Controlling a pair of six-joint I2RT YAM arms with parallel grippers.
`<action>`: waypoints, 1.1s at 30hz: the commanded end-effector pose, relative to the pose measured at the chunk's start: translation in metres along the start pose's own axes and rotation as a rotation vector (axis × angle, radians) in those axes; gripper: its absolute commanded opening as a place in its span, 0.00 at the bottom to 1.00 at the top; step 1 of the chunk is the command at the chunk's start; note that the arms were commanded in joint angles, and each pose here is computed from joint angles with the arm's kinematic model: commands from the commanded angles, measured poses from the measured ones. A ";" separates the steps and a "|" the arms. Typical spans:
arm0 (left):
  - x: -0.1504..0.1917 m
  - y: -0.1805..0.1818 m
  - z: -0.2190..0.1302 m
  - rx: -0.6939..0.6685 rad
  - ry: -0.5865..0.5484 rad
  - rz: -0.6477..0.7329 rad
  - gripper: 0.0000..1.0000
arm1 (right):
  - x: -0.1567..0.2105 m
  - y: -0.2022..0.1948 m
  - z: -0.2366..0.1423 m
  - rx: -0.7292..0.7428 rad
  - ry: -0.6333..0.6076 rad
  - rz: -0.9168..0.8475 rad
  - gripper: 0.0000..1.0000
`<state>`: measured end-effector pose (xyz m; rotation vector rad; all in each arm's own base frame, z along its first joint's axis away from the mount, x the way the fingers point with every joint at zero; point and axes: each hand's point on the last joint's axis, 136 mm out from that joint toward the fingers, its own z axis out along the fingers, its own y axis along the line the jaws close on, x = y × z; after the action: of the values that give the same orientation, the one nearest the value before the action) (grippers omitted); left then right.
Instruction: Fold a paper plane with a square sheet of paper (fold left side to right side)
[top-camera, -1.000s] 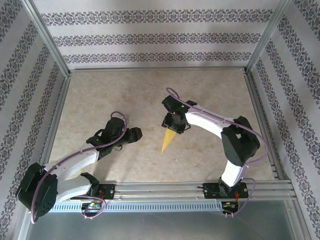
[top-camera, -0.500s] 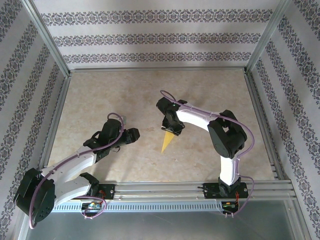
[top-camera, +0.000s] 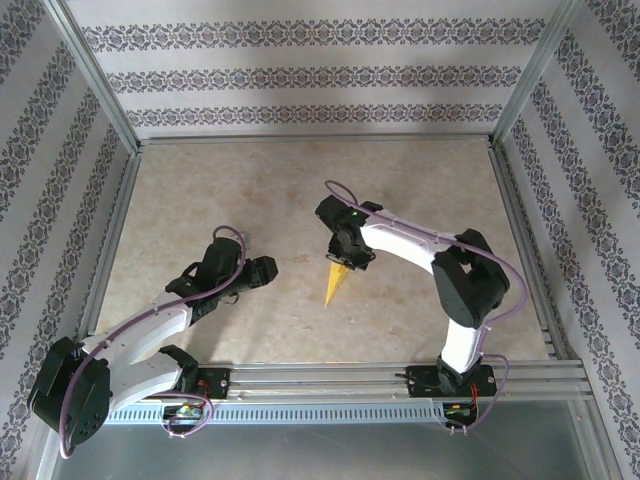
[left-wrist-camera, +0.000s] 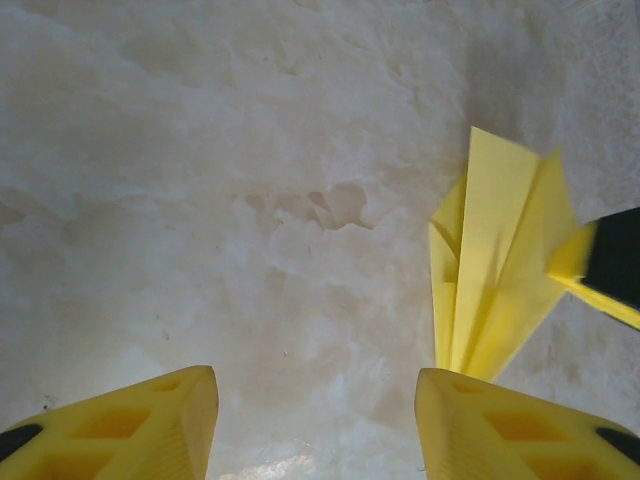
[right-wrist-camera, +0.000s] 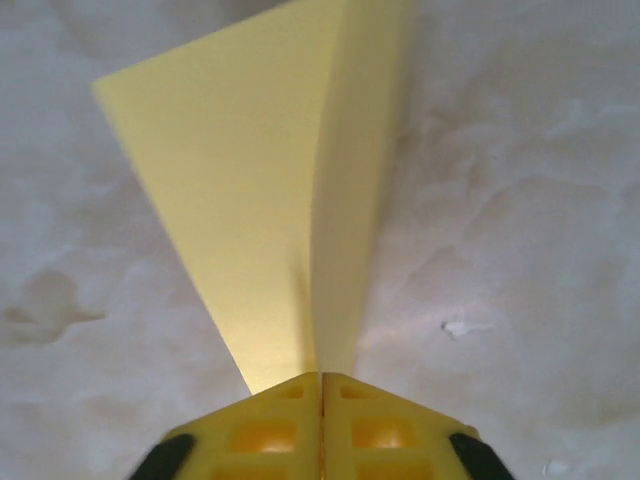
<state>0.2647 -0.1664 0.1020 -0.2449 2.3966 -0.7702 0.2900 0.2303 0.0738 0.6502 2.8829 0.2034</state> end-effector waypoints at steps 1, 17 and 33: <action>-0.019 -0.006 -0.007 0.003 -0.041 -0.001 0.55 | 0.000 -0.011 -0.021 -0.004 -0.046 -0.005 0.00; -0.069 -0.073 -0.026 0.410 -0.100 -0.113 0.57 | -0.006 0.061 -0.117 -0.827 -0.186 -0.315 0.00; -0.076 -0.135 -0.045 0.683 -0.070 0.014 0.52 | 0.001 0.068 -0.141 -1.078 -0.062 -0.424 0.00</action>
<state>0.2981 -0.2186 0.2173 -0.0728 2.0185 -1.4328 0.2915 0.2745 0.2158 -0.0810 2.2851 1.3968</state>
